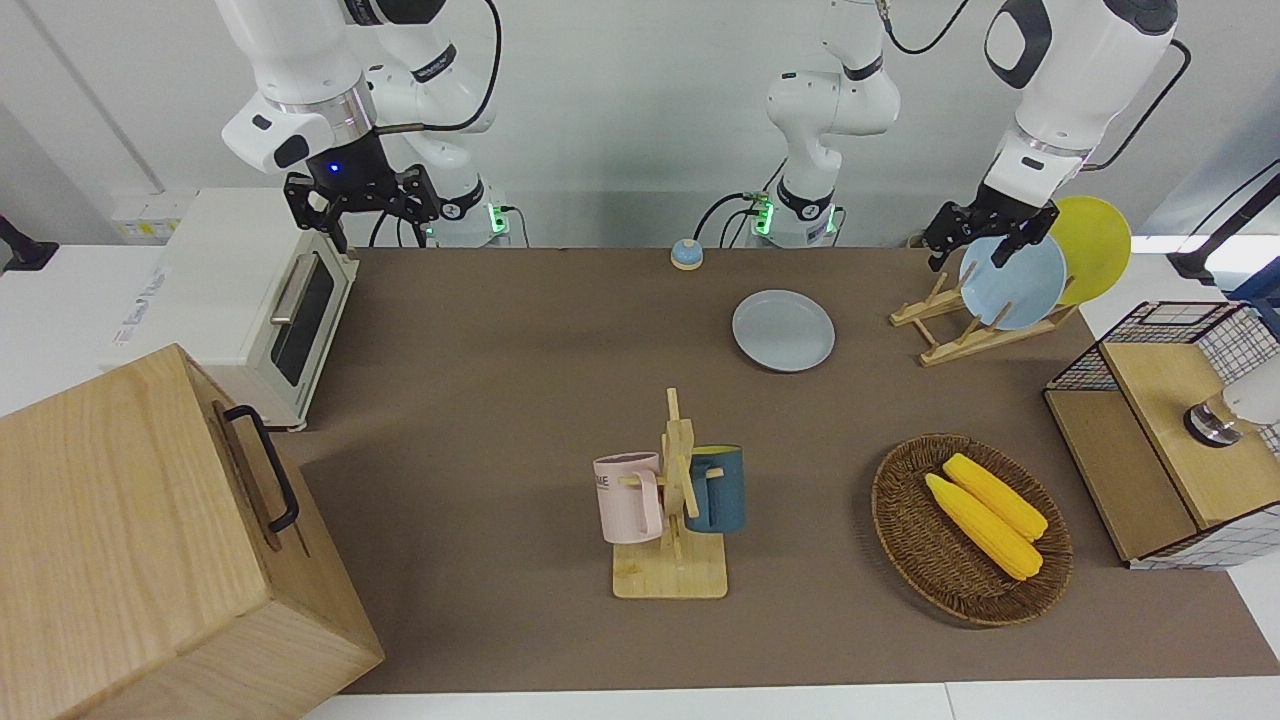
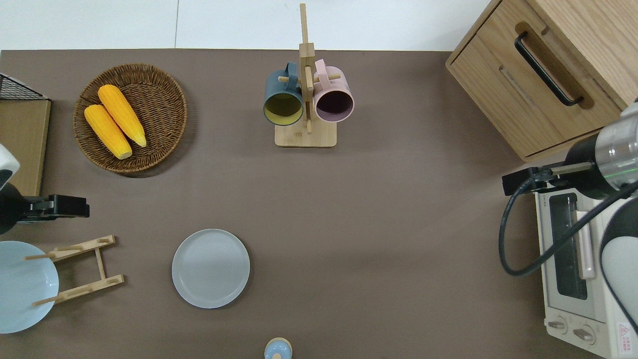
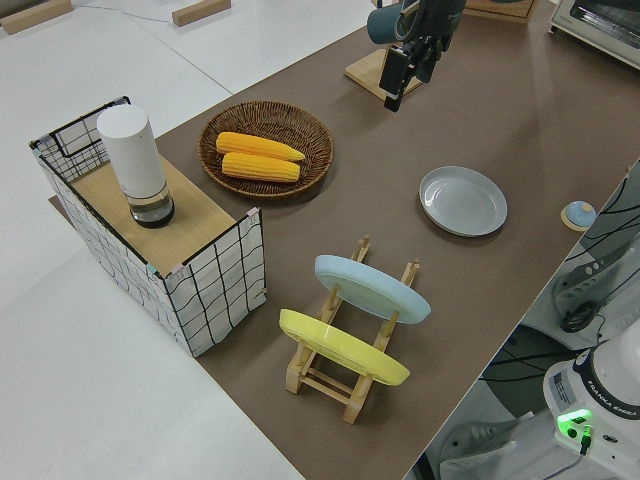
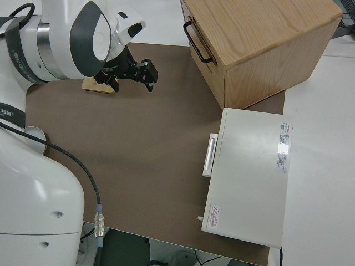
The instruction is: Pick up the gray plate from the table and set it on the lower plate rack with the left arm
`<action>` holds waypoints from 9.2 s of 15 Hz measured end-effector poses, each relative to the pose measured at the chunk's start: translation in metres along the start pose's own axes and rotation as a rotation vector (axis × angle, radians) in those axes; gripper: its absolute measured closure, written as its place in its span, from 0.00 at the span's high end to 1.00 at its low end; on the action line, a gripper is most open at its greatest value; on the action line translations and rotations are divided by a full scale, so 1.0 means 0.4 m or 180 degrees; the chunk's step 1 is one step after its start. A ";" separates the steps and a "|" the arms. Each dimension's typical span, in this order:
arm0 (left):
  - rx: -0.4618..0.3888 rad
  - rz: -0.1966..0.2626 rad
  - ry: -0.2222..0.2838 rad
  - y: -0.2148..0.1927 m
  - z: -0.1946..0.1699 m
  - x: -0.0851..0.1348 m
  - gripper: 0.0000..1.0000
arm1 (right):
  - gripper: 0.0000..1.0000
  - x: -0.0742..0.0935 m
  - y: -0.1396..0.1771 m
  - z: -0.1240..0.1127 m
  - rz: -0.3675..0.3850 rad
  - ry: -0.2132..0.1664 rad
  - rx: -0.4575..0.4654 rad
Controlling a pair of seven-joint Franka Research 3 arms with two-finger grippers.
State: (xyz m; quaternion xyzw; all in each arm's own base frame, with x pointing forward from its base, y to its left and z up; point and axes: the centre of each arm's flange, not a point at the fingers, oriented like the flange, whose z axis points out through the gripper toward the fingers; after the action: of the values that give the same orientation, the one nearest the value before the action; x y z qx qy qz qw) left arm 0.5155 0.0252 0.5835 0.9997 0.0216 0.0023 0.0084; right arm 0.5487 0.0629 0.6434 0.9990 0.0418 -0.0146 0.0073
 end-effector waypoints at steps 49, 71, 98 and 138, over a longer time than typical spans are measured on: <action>-0.0057 -0.0252 -0.0537 0.147 0.650 -0.265 0.99 | 0.99 0.000 0.000 0.000 0.0000 0.0000 0.0000; -0.0035 -0.0242 -0.0656 0.166 0.727 -0.256 0.25 | 0.99 0.000 0.000 0.000 0.0000 0.0000 0.0000; -0.0139 -0.0106 -0.0914 0.070 0.477 -0.137 0.01 | 0.99 0.000 0.000 0.000 0.0000 0.0000 0.0000; 0.2474 0.1366 -0.3060 -0.088 0.513 0.163 0.01 | 0.99 0.000 0.000 0.000 0.0000 0.0000 0.0000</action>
State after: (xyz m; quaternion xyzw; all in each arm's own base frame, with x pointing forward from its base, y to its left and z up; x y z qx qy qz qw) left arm 0.5800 0.0596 0.3779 0.8017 -0.1852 -0.4513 -0.3455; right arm 0.5487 0.0629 0.6434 0.9990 0.0418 -0.0146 0.0073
